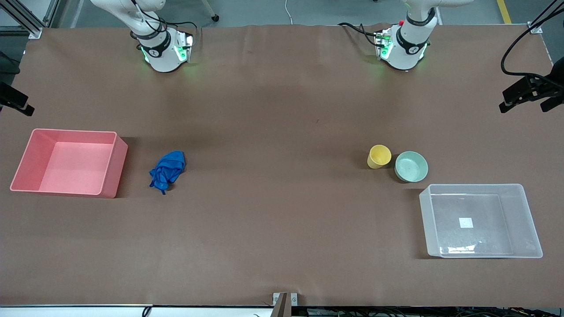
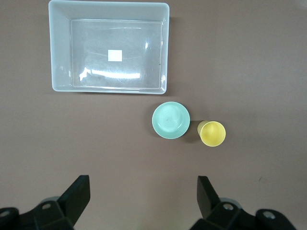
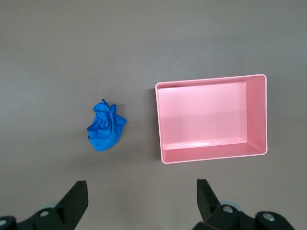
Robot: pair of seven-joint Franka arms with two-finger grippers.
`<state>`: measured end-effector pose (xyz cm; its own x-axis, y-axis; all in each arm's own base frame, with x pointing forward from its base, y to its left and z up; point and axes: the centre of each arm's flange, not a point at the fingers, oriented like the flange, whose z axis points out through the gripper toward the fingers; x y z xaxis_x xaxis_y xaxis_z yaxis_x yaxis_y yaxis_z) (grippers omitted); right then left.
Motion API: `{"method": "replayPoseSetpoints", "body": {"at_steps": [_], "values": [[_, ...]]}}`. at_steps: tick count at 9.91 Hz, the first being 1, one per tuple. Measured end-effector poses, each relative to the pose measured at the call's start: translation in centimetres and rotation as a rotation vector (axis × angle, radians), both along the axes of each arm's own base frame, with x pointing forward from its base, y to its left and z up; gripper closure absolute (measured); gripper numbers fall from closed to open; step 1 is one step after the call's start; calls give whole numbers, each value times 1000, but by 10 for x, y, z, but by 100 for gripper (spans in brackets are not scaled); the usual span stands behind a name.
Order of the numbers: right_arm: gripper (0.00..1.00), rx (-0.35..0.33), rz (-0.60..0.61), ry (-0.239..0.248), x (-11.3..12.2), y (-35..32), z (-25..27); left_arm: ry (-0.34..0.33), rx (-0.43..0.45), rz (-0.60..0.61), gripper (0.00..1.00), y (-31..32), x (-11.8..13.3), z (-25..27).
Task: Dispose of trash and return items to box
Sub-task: 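Reach the right gripper toward the blue cloth while the left gripper reaches the bowl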
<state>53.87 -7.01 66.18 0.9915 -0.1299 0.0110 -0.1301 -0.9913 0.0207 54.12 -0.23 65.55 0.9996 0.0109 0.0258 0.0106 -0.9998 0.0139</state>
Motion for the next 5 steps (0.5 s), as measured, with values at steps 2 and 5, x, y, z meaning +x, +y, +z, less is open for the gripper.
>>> {"method": "replayPoseSetpoints", "body": {"at_steps": [2, 5], "values": [[0, 0, 0, 0, 0, 0, 0, 1, 0, -1, 1, -1, 0, 0], [0, 0, 0, 0, 0, 0, 0, 13, 1, -6, 0, -3, 4, -7]]}}
